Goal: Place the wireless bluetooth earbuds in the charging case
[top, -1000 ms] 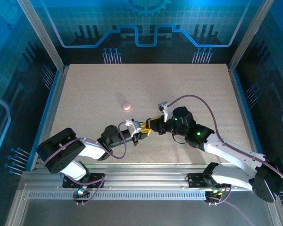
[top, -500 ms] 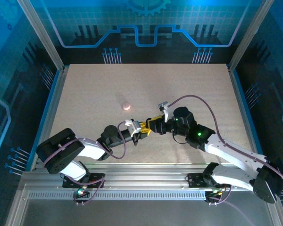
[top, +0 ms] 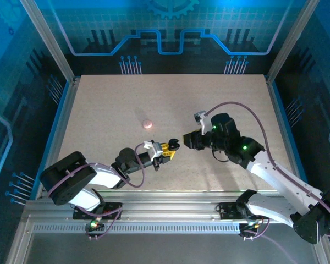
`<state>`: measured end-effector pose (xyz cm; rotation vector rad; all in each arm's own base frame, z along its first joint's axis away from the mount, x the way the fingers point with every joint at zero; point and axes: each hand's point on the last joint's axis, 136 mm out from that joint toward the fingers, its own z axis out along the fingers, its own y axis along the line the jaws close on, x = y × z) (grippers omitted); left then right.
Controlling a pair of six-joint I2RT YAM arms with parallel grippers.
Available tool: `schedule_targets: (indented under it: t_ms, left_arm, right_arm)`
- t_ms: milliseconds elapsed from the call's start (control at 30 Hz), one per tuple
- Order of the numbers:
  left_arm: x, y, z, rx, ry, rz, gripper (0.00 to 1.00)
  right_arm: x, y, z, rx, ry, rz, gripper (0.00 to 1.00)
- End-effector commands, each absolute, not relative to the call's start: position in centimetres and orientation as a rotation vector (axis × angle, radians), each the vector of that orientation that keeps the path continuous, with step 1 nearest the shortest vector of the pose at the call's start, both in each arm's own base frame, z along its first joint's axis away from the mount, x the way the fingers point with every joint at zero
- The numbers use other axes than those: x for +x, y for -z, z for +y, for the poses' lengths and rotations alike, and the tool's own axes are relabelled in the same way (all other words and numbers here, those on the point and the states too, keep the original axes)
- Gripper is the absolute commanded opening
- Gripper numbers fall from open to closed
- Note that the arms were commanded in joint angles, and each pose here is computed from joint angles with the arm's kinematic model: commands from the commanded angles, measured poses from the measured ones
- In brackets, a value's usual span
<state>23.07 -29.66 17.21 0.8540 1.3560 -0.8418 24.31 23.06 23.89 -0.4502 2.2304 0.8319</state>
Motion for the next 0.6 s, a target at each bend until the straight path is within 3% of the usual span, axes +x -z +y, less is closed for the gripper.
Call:
schedule_targets:
  t_ms: [0, 233, 567]
  left_arm:
    - [22.5, -18.2, -29.4, 0.859, 0.831, 1.3, 0.1]
    - [22.1, -18.2, -29.3, 0.874, 0.827, 1.289, 0.1]
    - [21.6, -18.0, -29.6, 0.924, 0.835, 1.28, 0.1]
  right_arm:
    - [23.4, -22.8, 21.6, -0.502, -0.797, 2.357, 0.39]
    - [25.2, -22.0, 17.7, -0.347, -0.754, 2.519, 0.39]
    - [26.4, -16.4, 11.7, -0.075, -0.648, 2.869, 0.37]
